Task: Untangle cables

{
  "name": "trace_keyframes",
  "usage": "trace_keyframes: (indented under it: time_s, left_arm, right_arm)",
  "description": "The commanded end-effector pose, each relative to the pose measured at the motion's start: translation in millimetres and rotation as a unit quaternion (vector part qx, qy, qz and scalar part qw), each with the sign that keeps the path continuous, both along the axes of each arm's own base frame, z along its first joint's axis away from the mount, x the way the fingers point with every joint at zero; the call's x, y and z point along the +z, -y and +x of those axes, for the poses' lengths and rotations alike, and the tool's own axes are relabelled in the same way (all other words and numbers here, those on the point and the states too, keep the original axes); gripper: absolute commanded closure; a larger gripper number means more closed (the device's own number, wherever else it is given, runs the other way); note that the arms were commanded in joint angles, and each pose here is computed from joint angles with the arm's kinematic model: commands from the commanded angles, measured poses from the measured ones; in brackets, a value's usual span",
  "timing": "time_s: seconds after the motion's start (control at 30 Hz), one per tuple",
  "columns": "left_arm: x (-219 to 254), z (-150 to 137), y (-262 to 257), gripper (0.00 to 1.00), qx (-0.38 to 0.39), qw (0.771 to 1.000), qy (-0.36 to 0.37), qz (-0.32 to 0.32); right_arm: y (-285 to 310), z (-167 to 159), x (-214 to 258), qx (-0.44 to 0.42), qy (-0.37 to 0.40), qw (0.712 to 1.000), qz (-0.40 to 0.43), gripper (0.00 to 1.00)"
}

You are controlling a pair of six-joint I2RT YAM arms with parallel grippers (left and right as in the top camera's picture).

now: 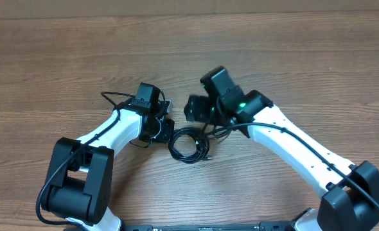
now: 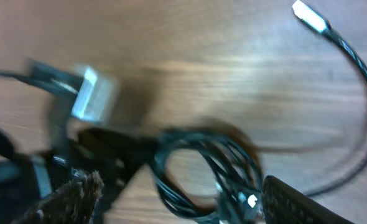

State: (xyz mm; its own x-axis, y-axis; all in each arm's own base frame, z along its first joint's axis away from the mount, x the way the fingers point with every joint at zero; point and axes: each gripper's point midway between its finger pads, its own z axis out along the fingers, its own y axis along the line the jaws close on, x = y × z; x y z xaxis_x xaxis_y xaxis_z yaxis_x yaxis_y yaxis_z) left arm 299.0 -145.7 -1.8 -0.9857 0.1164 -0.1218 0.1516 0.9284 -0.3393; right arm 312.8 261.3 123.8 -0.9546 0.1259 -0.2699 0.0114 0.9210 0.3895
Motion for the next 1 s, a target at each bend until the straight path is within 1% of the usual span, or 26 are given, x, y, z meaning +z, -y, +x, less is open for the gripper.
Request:
trace_keyframes:
  time_s: [0.0,0.17,0.33,0.5,0.63,0.7,0.8,0.9,0.97]
  left_arm:
    - [-22.1,-22.1,-3.2,0.96,-0.017,0.999,-0.038,0.017]
    - [-22.1,-22.2,-3.3,0.96,-0.017,0.999,-0.038,0.018]
    - [-22.3,-22.2,-4.0,0.96,-0.017,0.999,-0.038,0.019]
    - [-22.5,-22.2,-4.8,0.94,-0.015,0.999,-0.039,0.021]
    - [-22.7,-22.3,-5.7,0.92,-0.012,0.999,-0.040,0.023]
    - [-22.7,-22.3,-5.7,0.90,-0.012,0.999,-0.040,0.023]
    - [-22.7,-22.3,-5.7,0.87,-0.012,0.999,-0.040,0.023]
    - [-22.7,-22.2,-5.7,0.85,-0.012,0.999,-0.040,0.023]
    - [-22.7,-22.2,-5.7,0.85,-0.012,0.999,-0.040,0.023]
  right_arm:
    - [5.3,-9.4,-28.0,0.002,-0.023,0.998,-0.052,0.17]
    - [21.2,-30.8,-67.3,0.014,-0.088,0.989,-0.119,0.17]
    - [40.5,-38.4,-94.3,0.008,-0.119,0.976,-0.180,0.17]
    - [43.6,-42.4,-108.9,0.009,-0.137,0.971,-0.194,0.18]
    - [43.8,-42.8,-110.1,0.010,-0.139,0.971,-0.195,0.18]
    - [45.2,-44.3,-110.1,0.010,-0.142,0.970,-0.198,0.17]
    - [47.9,-46.6,-110.1,0.016,-0.145,0.968,-0.204,0.16]
    - [50.7,-47.0,-110.8,0.018,-0.144,0.967,-0.211,0.13]
    - [51.1,-47.3,-111.0,0.018,-0.144,0.966,-0.212,0.13]
